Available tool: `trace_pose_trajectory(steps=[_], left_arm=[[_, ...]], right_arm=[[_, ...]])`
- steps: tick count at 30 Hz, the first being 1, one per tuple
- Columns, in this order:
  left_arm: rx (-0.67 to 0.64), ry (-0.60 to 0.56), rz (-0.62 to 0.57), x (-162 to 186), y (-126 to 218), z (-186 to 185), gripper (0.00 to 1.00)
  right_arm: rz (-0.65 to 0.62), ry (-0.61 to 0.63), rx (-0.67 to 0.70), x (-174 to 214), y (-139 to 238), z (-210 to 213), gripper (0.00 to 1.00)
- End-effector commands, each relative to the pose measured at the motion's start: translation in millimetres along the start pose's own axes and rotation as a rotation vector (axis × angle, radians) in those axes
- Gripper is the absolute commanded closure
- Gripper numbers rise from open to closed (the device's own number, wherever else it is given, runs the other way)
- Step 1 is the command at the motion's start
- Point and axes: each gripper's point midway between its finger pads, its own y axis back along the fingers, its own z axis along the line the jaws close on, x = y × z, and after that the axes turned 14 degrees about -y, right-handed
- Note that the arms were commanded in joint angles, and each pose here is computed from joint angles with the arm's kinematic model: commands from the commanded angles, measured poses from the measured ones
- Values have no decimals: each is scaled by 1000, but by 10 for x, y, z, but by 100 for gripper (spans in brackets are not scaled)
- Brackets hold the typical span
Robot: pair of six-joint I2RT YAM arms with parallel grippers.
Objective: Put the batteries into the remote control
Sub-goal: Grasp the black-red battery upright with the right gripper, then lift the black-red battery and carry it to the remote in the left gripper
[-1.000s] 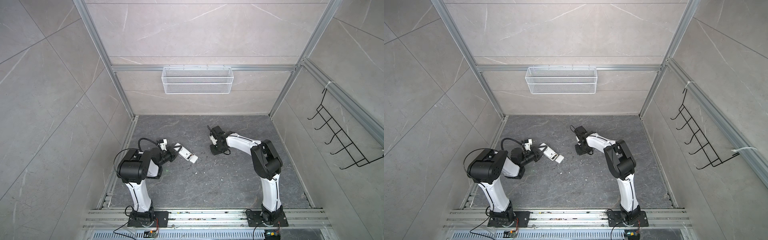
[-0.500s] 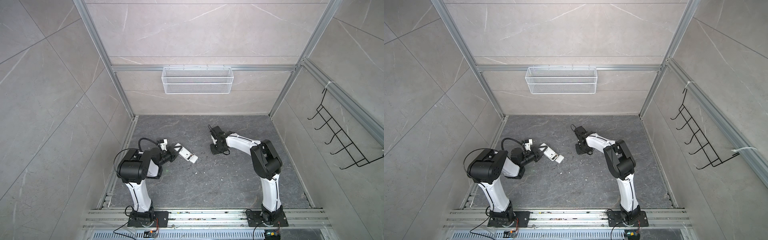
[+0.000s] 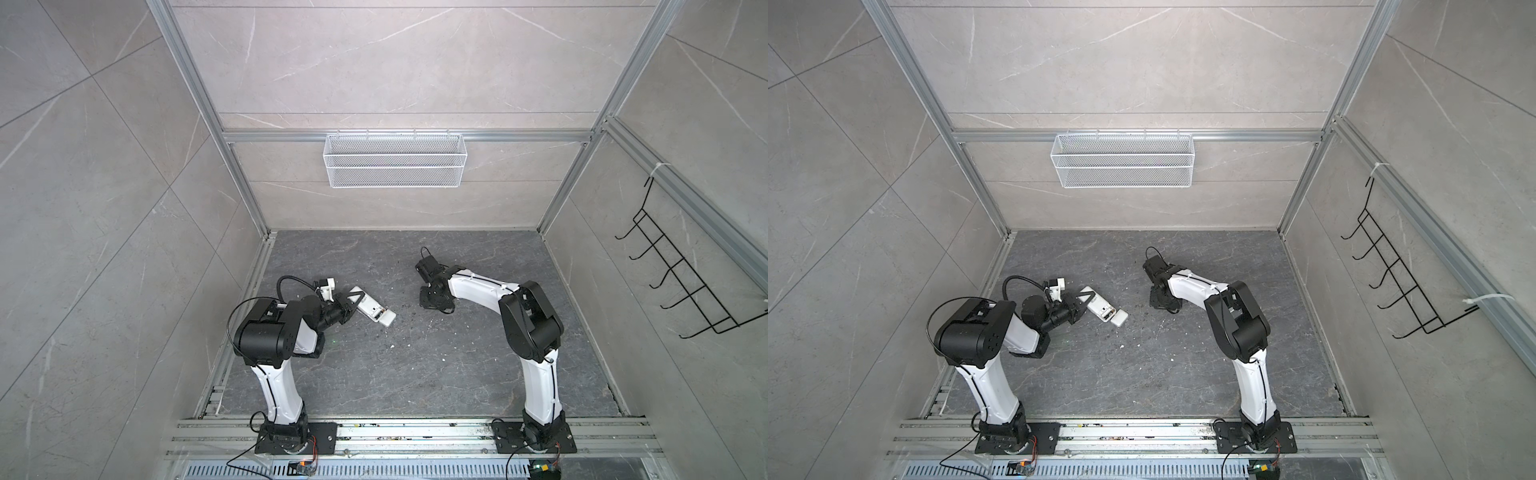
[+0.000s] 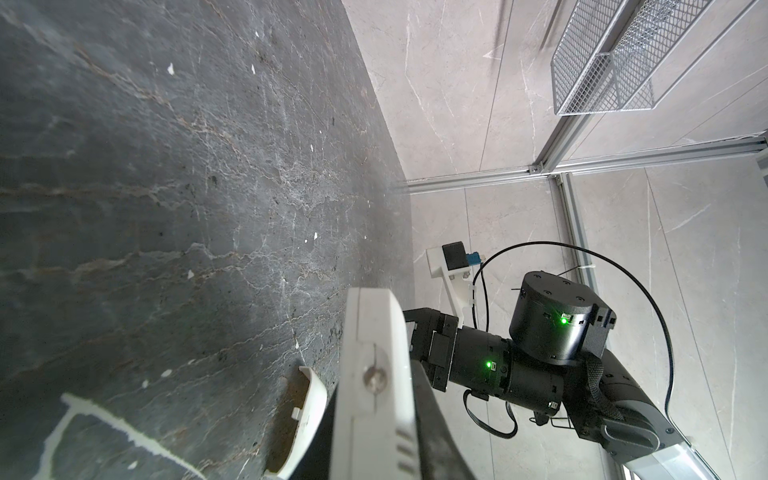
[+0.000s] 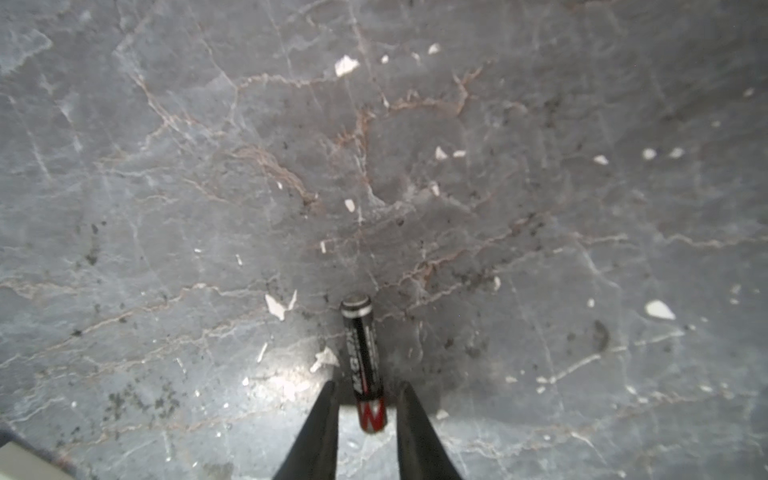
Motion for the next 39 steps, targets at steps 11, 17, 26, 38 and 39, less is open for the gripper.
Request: trace_pose_trajectory(steps=[11,17,26,38,39], left_arm=[[68,-88,-25,-121,-5,-206,100],[65,-78,-19,-111,-20,-177,100],[56,-64,-17,-107,-44,-120,100],[51,-60,-10,-85,-53,-83,100],[52,-59,-8,-86,-58,-81,100]], right_arm=[[22,7,80,64,-87,-80,78],[34,25,67,43,-119,-8,78],[66,-99,57,116,-40,3,85],[100,-239,44,118,-13,79,91],[103,-242,44,115,-24,77,91]])
